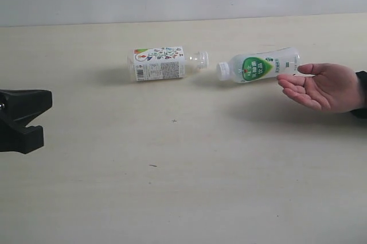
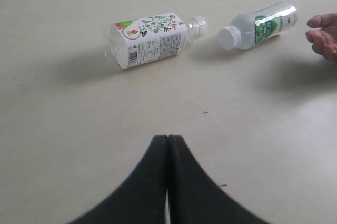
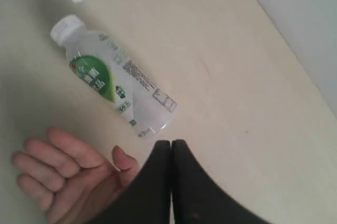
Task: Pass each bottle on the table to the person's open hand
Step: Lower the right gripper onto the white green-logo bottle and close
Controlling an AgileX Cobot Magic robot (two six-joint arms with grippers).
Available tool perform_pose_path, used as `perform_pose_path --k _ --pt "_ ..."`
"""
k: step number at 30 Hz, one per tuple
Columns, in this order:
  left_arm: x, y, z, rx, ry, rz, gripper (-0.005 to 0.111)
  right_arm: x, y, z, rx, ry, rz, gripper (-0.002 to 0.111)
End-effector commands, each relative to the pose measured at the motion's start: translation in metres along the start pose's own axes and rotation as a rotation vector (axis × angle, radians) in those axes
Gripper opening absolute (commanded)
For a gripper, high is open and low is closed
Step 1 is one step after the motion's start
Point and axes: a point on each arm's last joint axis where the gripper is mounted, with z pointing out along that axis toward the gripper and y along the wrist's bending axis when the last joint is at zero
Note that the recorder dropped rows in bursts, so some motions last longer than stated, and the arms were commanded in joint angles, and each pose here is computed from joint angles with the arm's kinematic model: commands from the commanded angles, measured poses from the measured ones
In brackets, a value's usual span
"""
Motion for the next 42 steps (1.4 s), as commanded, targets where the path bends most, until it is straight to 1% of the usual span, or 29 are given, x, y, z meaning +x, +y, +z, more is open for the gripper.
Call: perform_pose_path --k 1,3,4,6,9,11,12,24,35,42 --pt "0.0 0.001 -0.001 -0.006 -0.014 -0.006 0.0 -0.011 0.003 0.034 -0.07 0.05 -0.367 0.006" --pt "0.0 0.001 -0.001 -0.006 -0.014 -0.006 0.0 -0.018 0.01 0.05 -0.106 0.064 -0.468 0.016" --pt "0.0 0.001 -0.001 -0.006 -0.014 -0.006 0.0 -0.021 0.013 0.057 -0.12 0.068 -0.484 0.022" --pt "0.0 0.001 -0.001 -0.006 -0.014 -0.006 0.0 -0.026 0.019 0.07 -0.149 0.073 -0.5 0.037" --pt "0.0 0.001 -0.001 -0.006 -0.014 -0.006 0.0 -0.033 0.025 0.087 -0.156 0.068 -0.522 0.06" --pt "0.0 0.001 -0.001 -0.006 -0.014 -0.006 0.0 -0.037 0.028 0.095 -0.152 0.066 -0.533 0.069" --pt "0.0 0.001 -0.001 -0.006 -0.014 -0.006 0.0 -0.039 0.028 0.098 -0.142 0.067 -0.543 0.071" --pt "0.0 0.001 -0.001 -0.004 -0.008 -0.004 0.0 -0.031 0.027 0.125 -0.153 0.158 -0.584 0.072" --pt "0.0 0.001 -0.001 -0.004 -0.008 -0.004 0.0 -0.024 0.029 0.153 -0.192 0.177 -0.561 0.072" --pt "0.0 0.001 -0.001 -0.004 -0.008 -0.004 0.0 -0.019 0.03 0.177 -0.194 0.18 -0.558 0.072"
